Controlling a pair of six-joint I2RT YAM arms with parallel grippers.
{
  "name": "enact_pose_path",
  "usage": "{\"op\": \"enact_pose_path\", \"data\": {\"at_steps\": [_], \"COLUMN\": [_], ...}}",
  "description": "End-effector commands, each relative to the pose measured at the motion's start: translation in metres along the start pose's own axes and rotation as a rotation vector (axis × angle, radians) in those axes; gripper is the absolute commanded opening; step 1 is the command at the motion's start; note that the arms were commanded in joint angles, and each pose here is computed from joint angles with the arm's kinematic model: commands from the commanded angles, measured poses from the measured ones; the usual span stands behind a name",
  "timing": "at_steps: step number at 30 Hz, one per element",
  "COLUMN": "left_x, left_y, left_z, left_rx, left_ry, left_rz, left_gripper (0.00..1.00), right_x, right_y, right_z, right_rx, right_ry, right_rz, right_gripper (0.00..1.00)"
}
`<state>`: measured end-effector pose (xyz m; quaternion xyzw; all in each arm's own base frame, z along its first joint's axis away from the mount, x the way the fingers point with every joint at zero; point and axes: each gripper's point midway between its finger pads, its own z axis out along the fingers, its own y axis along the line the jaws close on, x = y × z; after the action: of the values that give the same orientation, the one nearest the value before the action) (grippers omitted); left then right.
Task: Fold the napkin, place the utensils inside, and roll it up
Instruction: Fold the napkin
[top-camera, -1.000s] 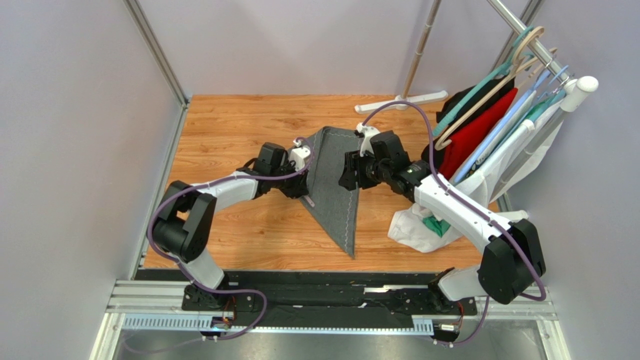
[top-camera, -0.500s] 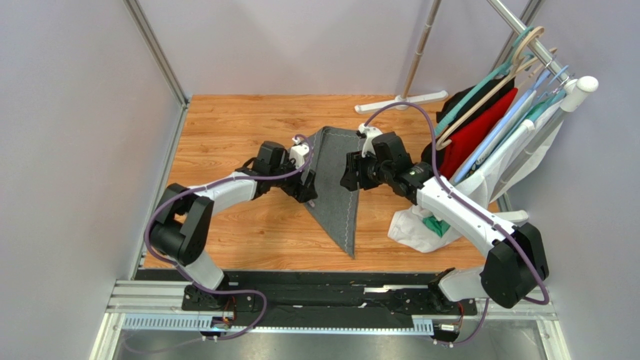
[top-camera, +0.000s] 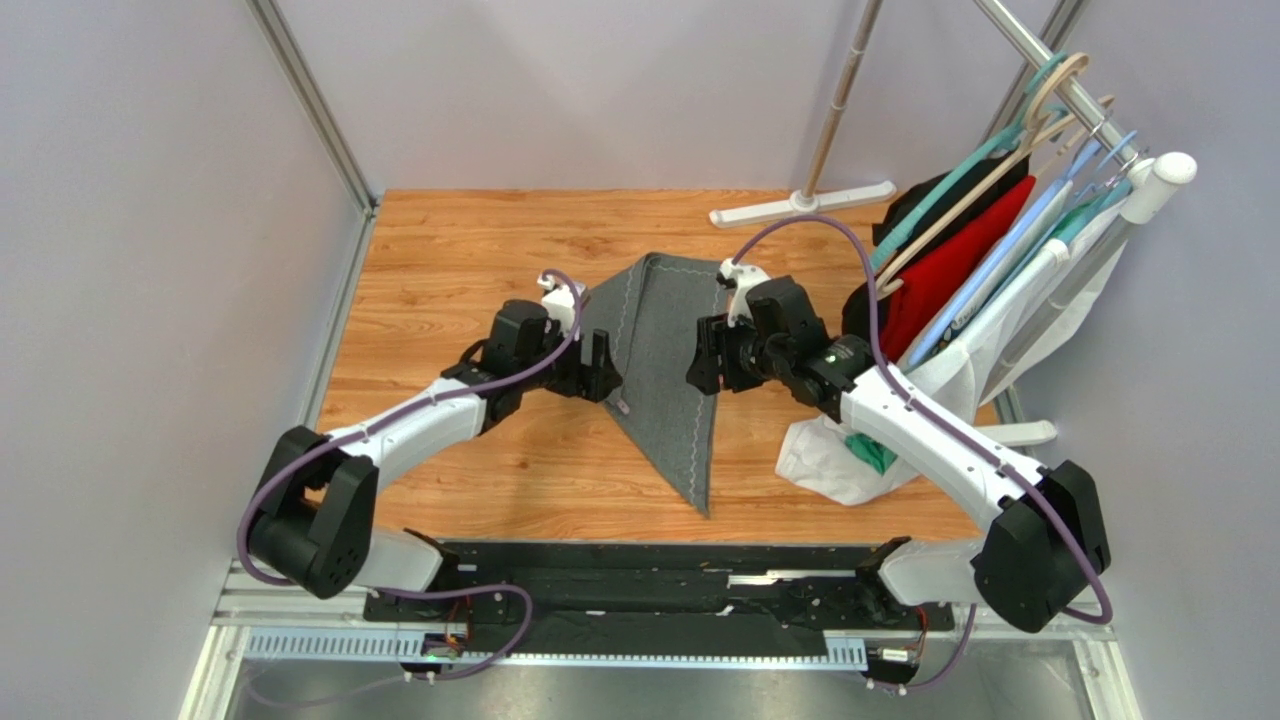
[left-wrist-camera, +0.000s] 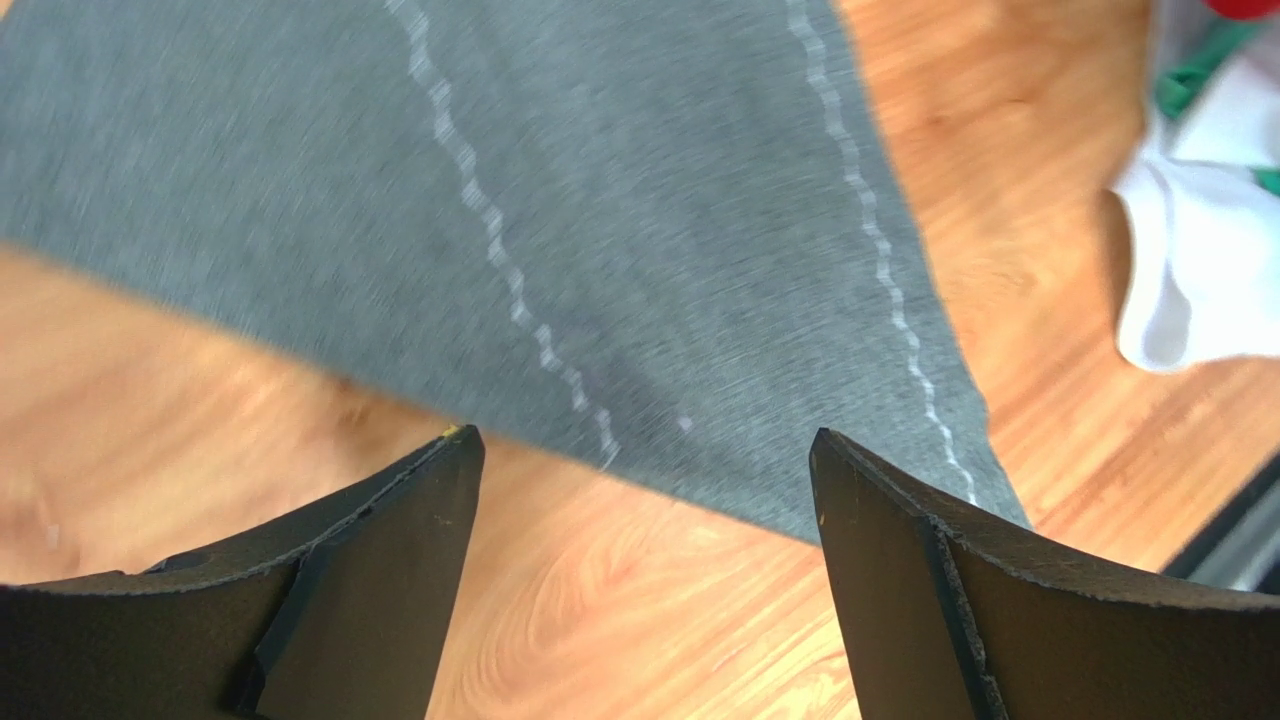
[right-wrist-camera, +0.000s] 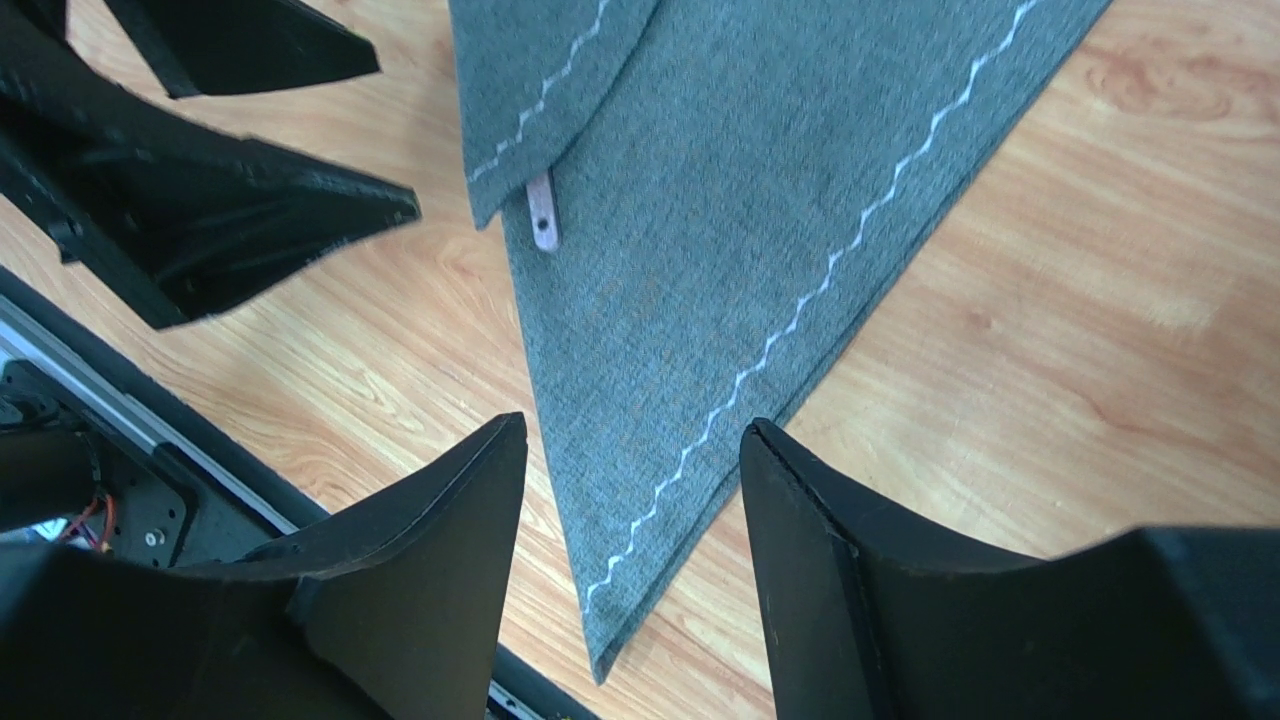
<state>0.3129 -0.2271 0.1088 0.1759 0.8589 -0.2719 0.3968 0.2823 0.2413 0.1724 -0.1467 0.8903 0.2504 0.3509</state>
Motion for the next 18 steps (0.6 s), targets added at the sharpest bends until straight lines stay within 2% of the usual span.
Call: {"op": "enact_pose_path", "data": {"at_steps": [1,12,18], "left_x": [0.015,0.03,0.035], "left_y": [0.012,0.004,0.007], "left_z": [-0.011,0.012,0.022], "left_rx": [-0.12,-0.047,-0.054], "left_ry": [-0.001,0.003,0.019], "left_rz": [-0.187,-0.31,-0.351], "left_gripper": [0.88,0.83,0.77], "right_x": [0.023,0.13,0.172], "right_y": [0.003,0.021,0.029], "right_z": [-0.007,-0.016,-0.017], "right_rx": [0.024,0.061,0.056], "right_ry": [0.04,0.283,0.351], "right_rz": [-0.003,-0.006,0.048], "right_gripper": [0.59,0.56,0.53]}}
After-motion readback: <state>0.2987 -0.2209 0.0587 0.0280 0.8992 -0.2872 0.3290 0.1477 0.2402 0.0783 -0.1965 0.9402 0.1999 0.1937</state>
